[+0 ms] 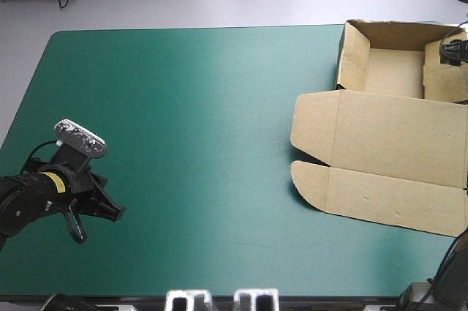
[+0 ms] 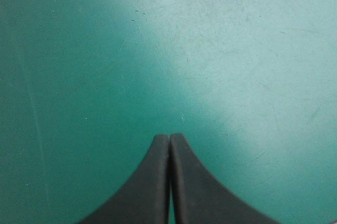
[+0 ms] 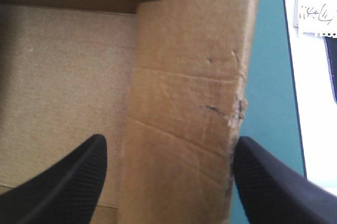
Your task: Fold the box
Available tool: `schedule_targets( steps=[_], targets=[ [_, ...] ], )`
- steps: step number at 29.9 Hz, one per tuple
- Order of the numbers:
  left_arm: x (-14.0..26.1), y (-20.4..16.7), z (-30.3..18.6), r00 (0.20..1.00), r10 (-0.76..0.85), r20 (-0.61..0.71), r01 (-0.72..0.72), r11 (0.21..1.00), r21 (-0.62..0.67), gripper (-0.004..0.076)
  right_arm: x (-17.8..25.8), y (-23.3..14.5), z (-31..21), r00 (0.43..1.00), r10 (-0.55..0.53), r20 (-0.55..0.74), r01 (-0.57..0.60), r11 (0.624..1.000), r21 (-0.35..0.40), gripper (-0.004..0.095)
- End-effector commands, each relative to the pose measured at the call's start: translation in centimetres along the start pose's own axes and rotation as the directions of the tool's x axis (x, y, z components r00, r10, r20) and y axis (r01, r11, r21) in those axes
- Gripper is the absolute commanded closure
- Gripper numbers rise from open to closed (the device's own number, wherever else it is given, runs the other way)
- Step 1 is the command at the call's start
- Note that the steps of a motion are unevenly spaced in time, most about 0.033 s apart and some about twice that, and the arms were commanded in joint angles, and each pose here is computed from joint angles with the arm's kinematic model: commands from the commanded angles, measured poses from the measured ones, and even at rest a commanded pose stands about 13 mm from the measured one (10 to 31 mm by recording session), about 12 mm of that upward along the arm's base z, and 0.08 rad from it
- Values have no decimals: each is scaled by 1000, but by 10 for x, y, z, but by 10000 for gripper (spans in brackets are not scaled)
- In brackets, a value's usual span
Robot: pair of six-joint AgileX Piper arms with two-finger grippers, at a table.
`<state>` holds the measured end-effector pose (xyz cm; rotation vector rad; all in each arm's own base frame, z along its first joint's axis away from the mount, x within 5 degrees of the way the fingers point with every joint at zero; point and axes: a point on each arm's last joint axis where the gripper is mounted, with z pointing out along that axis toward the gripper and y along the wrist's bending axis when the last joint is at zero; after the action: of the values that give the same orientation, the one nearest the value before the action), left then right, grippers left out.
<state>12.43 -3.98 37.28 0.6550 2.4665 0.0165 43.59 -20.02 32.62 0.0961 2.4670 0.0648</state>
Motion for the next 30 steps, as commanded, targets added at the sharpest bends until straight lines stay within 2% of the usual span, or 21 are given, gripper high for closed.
schedule_targets(
  steps=[1, 7, 12, 14, 17, 20, 21, 26, 30],
  targets=[
    [1, 0, -7, 1000, -15, -3, 15, 1000, 5, 734, -19, 7, -48, 990, -7, 143, 1, 999, 41, 198],
    [1, 0, -7, 1000, -15, -4, 15, 1000, 6, 734, -29, 27, -93, 969, -32, 243, 33, 999, -1, 313],
    [0, 0, -7, 1000, -15, 3, 15, 1000, 5, 734, -35, 62, -157, 928, -101, 358, 145, 985, -98, 436],
    [-1, 0, -7, 1000, -15, 11, 15, 1000, 3, 734, -33, 84, -189, 891, -156, 427, 248, 954, -169, 537],
    [-2, 0, -7, 1000, -16, 26, 16, 1000, 5, 734, -31, 110, -228, 827, -161, 539, 326, 918, -225, 728],
    [-2, -1, -7, 999, -19, 30, 18, 1000, 11, 734, -23, 142, -269, 750, -220, 623, 427, 881, -203, 901],
    [-3, -1, -7, 999, -20, 36, 19, 1000, 14, 734, -20, 149, -278, 736, -233, 636, 444, 875, -193, 930],
    [-4, -1, -7, 999, -21, 45, 20, 1000, 16, 734, 2, 203, -314, 673, -349, 652, 556, 820, -134, 931],
    [-5, -1, -7, 998, -21, 56, 21, 1000, 15, 734, 24, 236, -314, 689, -449, 569, 601, 792, -103, 931]
  ],
)
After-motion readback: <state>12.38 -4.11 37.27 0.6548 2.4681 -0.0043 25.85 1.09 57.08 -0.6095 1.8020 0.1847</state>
